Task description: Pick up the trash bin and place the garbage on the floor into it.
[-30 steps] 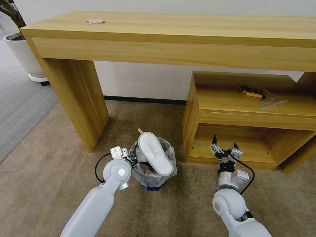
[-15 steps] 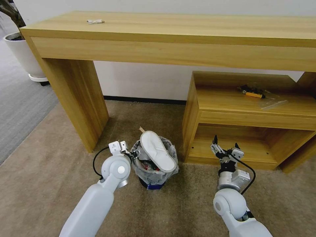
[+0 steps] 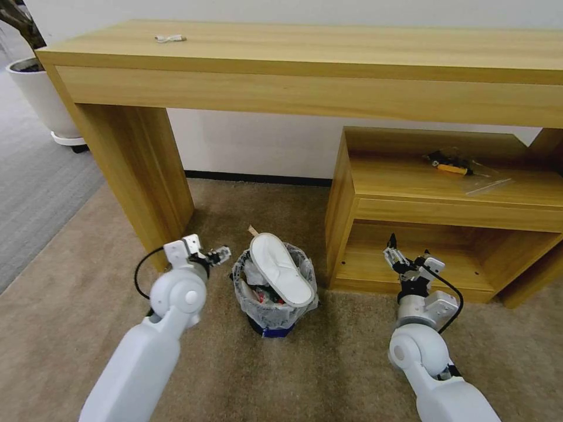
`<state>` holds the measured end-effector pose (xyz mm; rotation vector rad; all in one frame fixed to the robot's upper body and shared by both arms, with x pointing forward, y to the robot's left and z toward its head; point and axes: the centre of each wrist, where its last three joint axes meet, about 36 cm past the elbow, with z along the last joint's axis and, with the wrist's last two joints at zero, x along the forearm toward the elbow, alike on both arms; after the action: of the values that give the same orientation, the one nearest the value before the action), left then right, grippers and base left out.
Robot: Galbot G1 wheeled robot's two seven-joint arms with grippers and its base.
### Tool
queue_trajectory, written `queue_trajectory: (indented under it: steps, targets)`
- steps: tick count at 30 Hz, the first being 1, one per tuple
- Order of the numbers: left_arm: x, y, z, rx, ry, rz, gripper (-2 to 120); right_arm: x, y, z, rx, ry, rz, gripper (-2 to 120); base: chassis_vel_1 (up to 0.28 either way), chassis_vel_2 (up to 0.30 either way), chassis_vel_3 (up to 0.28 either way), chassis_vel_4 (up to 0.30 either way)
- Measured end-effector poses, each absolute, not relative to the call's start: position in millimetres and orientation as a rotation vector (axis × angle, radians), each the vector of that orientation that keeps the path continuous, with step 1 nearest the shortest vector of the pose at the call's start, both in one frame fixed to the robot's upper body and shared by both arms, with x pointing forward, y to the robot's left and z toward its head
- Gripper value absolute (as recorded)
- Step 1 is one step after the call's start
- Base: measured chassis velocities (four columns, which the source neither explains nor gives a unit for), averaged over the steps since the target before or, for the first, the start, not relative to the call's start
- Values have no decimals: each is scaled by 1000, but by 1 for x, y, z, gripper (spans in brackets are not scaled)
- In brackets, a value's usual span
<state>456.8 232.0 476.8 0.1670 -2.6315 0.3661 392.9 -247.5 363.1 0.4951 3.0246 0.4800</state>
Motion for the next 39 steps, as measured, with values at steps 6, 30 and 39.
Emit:
queue_trajectory:
  steps: [6,30,39]
  targets:
    - [445,240,474,133,-2721,377,98,388,-242,338,511,3024,408,100,0,0,0,0]
    - [404,230,426,234,-2902,216,99,362,-226,283,402,3022,131,100,0,0,0,0]
    - [403,229,417,230,-2908,216,99,363,-212,269,320,3040,126,100,0,0,0,0]
